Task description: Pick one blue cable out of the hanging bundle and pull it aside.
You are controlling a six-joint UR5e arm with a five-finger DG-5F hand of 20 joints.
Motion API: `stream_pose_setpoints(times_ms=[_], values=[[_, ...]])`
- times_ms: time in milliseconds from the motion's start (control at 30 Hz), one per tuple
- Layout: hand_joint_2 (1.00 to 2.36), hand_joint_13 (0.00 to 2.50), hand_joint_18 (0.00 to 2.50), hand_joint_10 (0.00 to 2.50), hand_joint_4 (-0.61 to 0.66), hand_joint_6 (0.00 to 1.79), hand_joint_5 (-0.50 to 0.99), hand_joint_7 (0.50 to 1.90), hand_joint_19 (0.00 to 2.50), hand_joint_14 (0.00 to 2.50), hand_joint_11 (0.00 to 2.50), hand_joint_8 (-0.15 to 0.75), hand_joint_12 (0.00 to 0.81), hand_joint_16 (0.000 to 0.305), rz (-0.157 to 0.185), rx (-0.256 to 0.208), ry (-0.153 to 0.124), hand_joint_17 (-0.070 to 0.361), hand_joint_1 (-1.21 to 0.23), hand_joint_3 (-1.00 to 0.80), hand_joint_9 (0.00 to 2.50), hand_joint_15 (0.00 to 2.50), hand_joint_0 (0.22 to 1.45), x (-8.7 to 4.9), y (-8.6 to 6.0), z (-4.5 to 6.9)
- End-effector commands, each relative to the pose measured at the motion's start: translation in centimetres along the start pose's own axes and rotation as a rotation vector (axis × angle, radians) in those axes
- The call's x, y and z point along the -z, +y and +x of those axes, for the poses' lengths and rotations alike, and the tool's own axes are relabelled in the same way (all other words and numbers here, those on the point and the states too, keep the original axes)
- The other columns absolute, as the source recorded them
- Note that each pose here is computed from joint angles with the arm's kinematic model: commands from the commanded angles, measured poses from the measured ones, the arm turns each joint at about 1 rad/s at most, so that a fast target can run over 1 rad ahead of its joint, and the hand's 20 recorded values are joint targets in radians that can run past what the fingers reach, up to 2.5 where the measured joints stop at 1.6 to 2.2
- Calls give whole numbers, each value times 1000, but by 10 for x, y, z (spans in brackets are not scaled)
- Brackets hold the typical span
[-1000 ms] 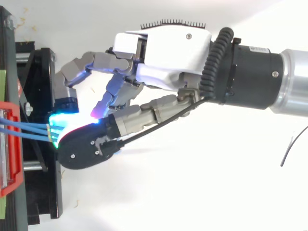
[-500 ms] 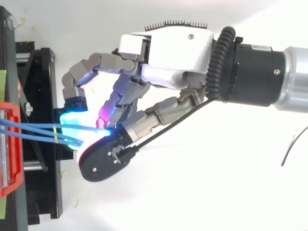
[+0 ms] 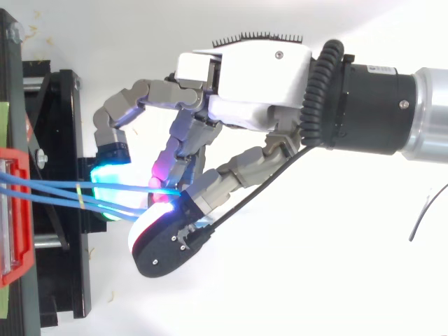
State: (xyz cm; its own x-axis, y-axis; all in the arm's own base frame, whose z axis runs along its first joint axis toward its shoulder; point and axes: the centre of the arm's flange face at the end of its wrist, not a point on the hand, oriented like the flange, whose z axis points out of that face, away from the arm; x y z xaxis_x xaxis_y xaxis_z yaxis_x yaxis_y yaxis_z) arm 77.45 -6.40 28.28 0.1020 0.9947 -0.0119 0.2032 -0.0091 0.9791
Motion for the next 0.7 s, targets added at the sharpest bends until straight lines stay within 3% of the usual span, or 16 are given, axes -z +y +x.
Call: stream_pose_setpoints(times_ms=[0, 233, 667], values=[[1000, 1031, 1088, 20, -59, 898, -74, 1312, 548, 21, 1123, 315, 341, 47, -2, -1, 0, 107, -901, -500, 1273, 627, 566, 0, 1, 0], [1000, 1018, 1112, 21, -13, 901, -83, 1273, 554, 19, 1013, 346, 366, 52, -17, -2, 1, 117, -822, -500, 1203, 621, 500, 1, 11, 0], [1000, 1044, 1158, 19, 11, 884, -94, 1188, 546, 20, 1007, 368, 397, 58, 7, 1, 0, 132, -725, -500, 1233, 623, 437, 4, 10, 0]])
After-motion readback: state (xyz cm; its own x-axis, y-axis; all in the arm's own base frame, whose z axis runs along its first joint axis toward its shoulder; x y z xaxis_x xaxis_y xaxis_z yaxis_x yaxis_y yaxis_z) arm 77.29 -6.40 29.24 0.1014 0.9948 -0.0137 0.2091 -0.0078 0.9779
